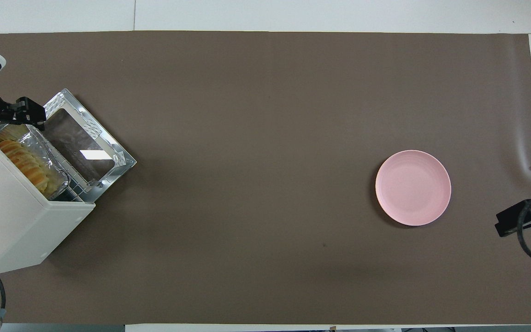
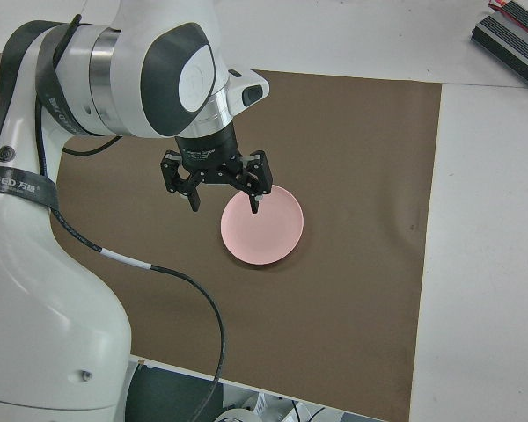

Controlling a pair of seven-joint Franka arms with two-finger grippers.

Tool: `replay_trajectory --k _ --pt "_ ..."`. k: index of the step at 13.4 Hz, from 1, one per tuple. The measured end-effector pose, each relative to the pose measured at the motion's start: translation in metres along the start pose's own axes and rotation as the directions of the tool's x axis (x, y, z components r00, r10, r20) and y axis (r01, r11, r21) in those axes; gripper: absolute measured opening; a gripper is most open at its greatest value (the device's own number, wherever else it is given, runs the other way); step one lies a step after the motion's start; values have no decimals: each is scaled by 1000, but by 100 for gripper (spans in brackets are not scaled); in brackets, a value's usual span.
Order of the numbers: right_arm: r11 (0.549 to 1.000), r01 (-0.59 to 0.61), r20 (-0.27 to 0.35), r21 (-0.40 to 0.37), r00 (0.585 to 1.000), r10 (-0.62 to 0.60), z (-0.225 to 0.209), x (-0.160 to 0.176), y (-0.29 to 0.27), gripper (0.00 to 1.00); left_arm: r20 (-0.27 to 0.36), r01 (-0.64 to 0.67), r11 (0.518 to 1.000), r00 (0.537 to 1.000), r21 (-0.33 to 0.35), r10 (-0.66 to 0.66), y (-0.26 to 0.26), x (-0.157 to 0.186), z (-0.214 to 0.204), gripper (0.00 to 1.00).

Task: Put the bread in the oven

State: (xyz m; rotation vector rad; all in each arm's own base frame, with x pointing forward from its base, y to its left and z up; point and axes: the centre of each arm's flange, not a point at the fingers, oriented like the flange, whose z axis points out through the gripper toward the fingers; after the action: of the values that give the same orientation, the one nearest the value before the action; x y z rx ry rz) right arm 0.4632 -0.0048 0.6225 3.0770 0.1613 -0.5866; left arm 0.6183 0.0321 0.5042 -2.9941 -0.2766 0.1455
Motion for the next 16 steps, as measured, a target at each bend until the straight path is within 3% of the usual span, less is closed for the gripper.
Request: replay_trajectory --k 3,6,9,13,16 --pt "1000 -5 -40 -3 999 5 -3 4 3 100 15 -75 996 997 -54 76 -16 -29 -43 100" --pt "1000 -11 -193 -19 981 7 -16 23 8 100 2 -167 980 986 -108 168 -28 -72 -92 100" --pt "999 -23 -282 -26 959 15 -25 32 15 100 -5 -209 970 978 -120 210 -21 -87 -106 100" --pt "999 -43 -348 -27 937 31 -33 37 25 100 -15 -242 963 970 -118 242 -10 -90 -110 100" --pt "999 -38 -353 -17 935 30 -33 38 24 100 -22 -257 959 966 -116 256 -6 -90 -111 100"
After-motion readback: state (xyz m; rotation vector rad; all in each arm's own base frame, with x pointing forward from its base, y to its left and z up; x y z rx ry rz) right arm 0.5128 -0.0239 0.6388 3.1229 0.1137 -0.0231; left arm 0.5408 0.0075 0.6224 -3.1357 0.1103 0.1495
